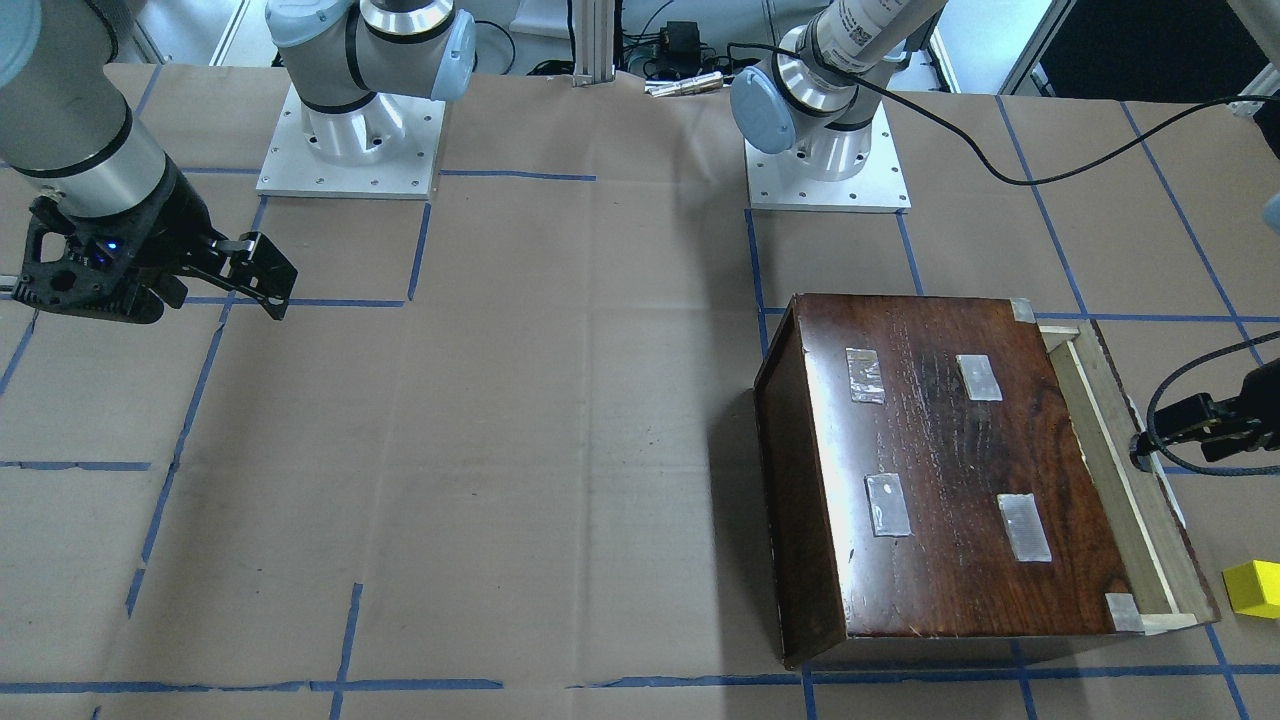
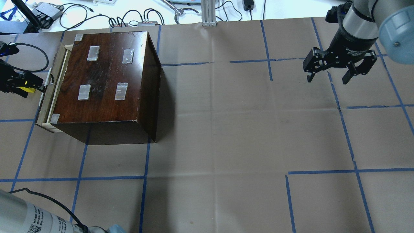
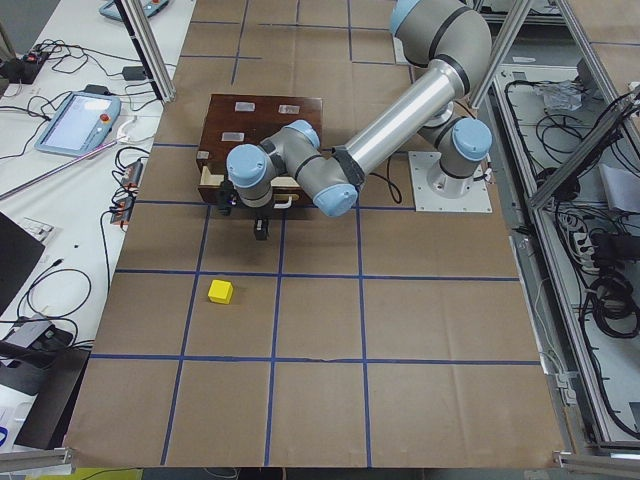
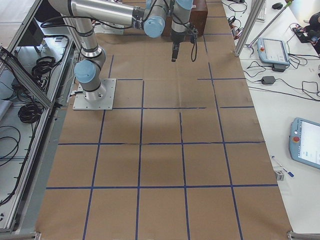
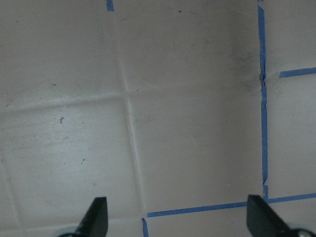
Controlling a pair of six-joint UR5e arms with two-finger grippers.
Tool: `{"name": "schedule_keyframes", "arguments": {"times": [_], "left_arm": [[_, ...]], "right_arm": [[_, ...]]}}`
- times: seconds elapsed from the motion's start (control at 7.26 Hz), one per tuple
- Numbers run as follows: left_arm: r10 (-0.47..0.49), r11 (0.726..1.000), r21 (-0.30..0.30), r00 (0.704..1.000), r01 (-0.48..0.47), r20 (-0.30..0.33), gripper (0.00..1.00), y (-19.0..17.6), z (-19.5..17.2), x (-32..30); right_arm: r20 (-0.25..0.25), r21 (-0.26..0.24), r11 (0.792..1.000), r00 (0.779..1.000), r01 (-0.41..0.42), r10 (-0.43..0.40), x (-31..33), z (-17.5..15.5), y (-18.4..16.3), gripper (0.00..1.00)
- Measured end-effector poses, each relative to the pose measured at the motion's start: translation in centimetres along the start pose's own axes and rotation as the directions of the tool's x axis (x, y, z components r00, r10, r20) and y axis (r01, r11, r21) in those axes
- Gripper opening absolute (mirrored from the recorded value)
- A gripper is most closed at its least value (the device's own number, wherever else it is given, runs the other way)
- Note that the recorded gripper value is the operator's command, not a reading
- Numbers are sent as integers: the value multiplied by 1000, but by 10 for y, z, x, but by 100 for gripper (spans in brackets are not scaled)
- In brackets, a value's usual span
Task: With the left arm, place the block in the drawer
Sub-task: 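Pull the drawer open away from the cabinet with the left gripper, then lower the left gripper over the yellow cube on the table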
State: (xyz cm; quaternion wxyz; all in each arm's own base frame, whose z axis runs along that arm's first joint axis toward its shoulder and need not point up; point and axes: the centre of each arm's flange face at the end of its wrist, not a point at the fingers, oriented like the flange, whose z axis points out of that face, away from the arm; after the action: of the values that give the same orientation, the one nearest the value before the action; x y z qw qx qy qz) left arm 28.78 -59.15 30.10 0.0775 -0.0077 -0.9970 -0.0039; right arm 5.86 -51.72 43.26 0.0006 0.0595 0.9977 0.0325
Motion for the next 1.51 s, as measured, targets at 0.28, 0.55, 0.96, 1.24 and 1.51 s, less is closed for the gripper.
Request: {"name": "schedule_keyframes", "arguments": {"times": [0.28,0.55,0.96,1.24,1.51], "left_arm": [[1,1000,5,1000,-1,10,98,4,-5,-18],[4,1000,8,1000,-4,12,98,8,-6,-32],[17,1000,7,1000,-17,19,98,9,-5,-53],[18,1000,0,999,-18,49,99,8,-12,-59],[20,999,28,996,-23,88,99,-2,-34,-68]], "right_arm": [[0,1,1000,1000,0,0,0,0,0,100],[0,1,1000,1000,0,0,0,0,0,100],[0,0,1000,1000,0,0,0,0,0,100],[0,0,1000,1000,0,0,0,0,0,100],[0,0,1000,1000,0,0,0,0,0,100]]}}
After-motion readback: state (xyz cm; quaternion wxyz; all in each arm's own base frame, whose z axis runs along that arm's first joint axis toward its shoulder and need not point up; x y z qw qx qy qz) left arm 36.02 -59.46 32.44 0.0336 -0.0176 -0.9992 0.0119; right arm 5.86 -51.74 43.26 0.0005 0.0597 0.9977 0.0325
